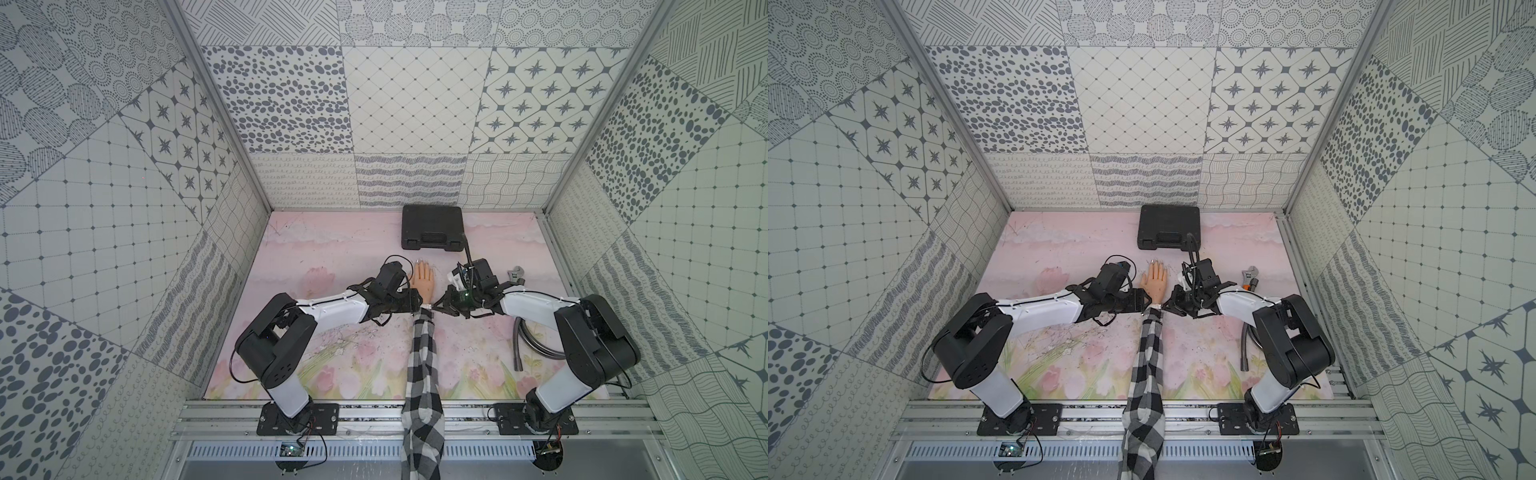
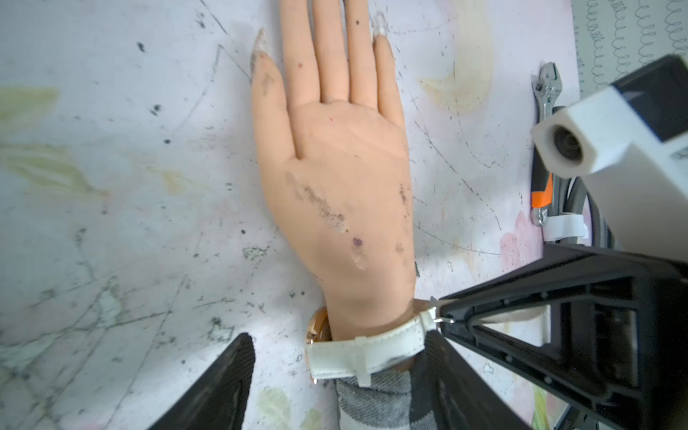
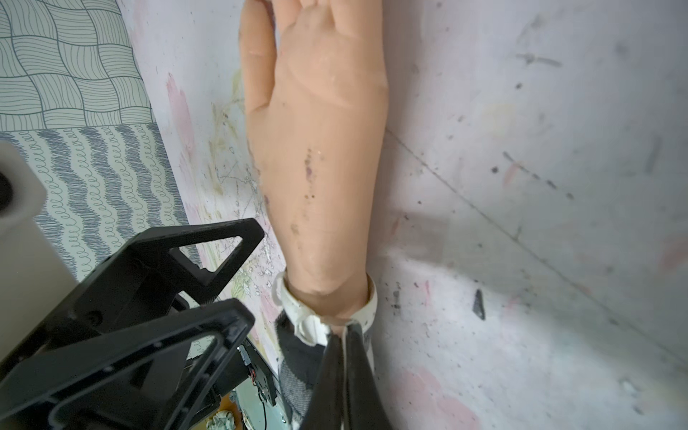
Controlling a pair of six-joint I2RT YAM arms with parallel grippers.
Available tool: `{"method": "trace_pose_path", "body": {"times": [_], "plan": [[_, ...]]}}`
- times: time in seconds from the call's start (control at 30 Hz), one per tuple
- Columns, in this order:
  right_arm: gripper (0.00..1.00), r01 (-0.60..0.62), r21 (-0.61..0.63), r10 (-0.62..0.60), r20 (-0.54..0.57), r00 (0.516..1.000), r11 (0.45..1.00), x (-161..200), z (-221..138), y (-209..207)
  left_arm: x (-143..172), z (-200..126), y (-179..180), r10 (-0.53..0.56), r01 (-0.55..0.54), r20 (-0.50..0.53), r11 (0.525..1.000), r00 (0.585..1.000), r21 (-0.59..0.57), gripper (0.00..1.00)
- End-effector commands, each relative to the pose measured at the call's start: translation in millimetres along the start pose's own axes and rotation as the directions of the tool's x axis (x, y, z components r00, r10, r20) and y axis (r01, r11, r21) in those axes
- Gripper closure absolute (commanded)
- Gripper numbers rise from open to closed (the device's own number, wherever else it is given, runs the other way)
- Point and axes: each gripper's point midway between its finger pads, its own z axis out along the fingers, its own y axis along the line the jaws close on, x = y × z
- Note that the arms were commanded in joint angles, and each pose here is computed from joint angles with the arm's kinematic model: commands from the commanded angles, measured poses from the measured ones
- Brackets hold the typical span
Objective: Take off the watch
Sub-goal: Untie the watch from the hand.
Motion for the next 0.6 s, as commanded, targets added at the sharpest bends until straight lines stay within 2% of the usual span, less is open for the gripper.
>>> {"method": "trace_pose_path", "body": {"times": [0.0, 0.17, 0.27, 0.47, 0.57], "plan": [[1.0, 0.072, -0.042, -0.07, 0.028, 0.997, 0.997, -7.6, -7.0, 28.4, 10.7, -15.3, 35.1, -0.006, -0.003, -0.056, 0.988, 0.998, -0.151, 0.26], [1.0, 0.091, -0.01, -0.091, -0.003, 0.996, 0.996, -3.1, 2.8, 33.6, 16.8, -13.0, 43.5, -0.024, 0.013, -0.063, 0.987, 0.998, -0.16, 0.26], [1.0, 0.131, 0.065, -0.13, -0.02, 0.991, 0.989, 0.0, 7.4, 32.9, 21.7, -9.5, 48.8, -0.036, 0.024, -0.071, 0.986, 0.997, -0.167, 0.27], [1.0, 0.252, 0.277, -0.253, -0.033, 0.967, 0.927, 1.0, 6.9, 28.0, 27.8, -6.6, 55.5, -0.056, 0.042, -0.072, 0.983, 0.996, -0.179, 0.27], [1.0, 0.285, 0.341, -0.289, -0.042, 0.957, 0.896, 0.2, 8.3, 25.4, 29.9, -5.6, 57.7, -0.063, 0.048, -0.072, 0.982, 0.995, -0.182, 0.27]]}}
